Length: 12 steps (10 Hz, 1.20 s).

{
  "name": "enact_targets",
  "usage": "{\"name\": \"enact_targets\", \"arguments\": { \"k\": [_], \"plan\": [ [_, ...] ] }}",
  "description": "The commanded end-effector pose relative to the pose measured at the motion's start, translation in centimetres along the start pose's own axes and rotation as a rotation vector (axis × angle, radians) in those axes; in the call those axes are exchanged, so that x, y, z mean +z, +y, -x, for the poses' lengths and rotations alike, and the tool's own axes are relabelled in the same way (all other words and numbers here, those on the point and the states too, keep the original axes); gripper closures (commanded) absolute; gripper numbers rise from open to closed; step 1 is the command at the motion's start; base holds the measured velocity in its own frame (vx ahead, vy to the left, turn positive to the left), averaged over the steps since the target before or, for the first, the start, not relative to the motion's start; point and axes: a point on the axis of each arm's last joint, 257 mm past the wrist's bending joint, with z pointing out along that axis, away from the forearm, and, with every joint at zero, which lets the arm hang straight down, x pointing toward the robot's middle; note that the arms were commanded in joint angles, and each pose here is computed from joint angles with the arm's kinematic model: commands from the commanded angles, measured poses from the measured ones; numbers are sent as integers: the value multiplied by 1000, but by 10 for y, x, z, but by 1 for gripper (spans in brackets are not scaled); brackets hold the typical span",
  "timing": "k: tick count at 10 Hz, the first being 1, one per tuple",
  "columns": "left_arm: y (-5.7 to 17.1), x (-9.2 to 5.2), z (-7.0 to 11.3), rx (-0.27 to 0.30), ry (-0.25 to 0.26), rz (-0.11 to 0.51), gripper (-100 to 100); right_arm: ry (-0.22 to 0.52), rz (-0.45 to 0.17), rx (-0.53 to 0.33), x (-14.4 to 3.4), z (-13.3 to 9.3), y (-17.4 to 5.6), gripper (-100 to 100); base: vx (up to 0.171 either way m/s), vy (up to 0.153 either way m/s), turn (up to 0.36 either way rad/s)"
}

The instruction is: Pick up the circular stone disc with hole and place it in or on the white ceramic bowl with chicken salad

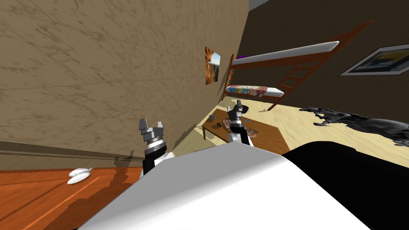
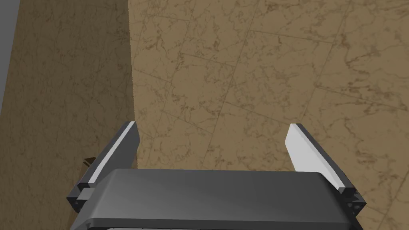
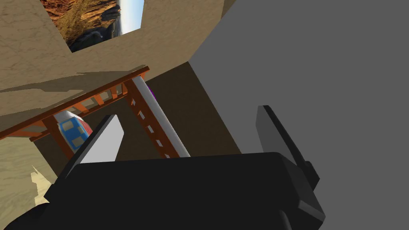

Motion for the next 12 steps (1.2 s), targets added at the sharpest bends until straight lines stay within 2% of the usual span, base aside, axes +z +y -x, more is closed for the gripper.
{"name": "enact_targets", "arguments": {
  "k": [1, 5, 9, 10, 12],
  "plan": [
    [0, 0, 0, 0, 0, 0, 0, 40, -32, -36, -6, -3, -11, -100, -35, -20, 78],
    [0, 0, 0, 0, 0, 0, 0, 120, -144, -136, -31, -4, -52, -100, -63, -57, 111],
    [0, 0, 0, 0, 0, 0, 0, 207, -312, -274, -79, 10, -110, -100, -53, -71, 170],
    [0, 0, 0, 0, 0, 0, 0, 207, -312, -274, -79, 10, -110, -100, -23, -35, 53],
    [0, 0, 0, 0, 0, 0, 0, 258, -409, -354, -111, 21, -140, -100, -23, -31, 197]
  ]
}}
